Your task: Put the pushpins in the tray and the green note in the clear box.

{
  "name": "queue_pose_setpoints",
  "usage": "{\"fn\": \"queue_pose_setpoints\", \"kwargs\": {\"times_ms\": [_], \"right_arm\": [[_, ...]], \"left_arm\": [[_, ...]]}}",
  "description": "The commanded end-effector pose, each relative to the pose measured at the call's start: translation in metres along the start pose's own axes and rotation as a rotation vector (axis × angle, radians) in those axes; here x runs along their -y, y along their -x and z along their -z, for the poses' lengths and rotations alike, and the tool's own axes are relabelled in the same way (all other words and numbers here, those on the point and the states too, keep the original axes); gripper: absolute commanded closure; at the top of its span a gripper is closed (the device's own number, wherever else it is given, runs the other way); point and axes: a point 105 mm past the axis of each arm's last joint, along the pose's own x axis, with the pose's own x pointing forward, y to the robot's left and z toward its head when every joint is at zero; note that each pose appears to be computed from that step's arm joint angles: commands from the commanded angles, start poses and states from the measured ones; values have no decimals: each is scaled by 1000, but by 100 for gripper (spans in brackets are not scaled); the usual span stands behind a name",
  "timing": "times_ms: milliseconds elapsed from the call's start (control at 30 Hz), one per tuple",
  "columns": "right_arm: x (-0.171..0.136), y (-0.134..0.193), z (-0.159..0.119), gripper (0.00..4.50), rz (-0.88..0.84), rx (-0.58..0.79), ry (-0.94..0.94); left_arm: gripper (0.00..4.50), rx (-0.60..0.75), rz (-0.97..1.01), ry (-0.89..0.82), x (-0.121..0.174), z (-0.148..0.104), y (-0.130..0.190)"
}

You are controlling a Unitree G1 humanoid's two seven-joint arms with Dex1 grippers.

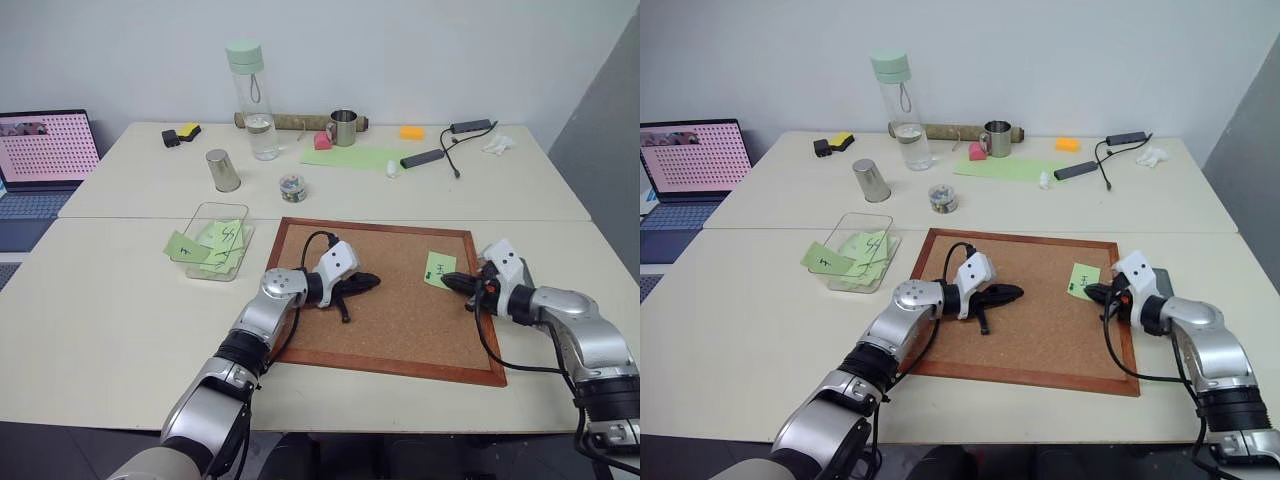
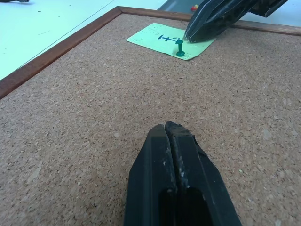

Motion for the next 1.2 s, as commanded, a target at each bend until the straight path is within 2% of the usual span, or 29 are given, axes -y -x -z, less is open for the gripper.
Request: {"fn": "queue_pose_setpoints", "kwargs": {"times_ms": [33,233,333,500,700,933,1100,1200], "right_arm": [[1,13,-34,446,2,102,23],[-2,18,-45,446,-1,137,-4],[10,26,-46,446,64,135,-7],[43,42,-22,446,251,7,-1],[66,46,4,446,399,-106,5],[74,46,6,296,444,-112,12],[73,49,-13,193,424,-67,47],[57,43,-28,124,330,-27,78]], "left_arm": [[450,-89,8,52,9,29,3],[450,-95,14,50,10,30,2],[450,-95,14,50,10,30,3],[450,-96,14,52,11,31,3],[450,-96,19,50,12,31,1],[450,-95,18,50,13,31,1],[450,-98,16,52,13,32,3],[450,-97,15,52,13,32,3]]}}
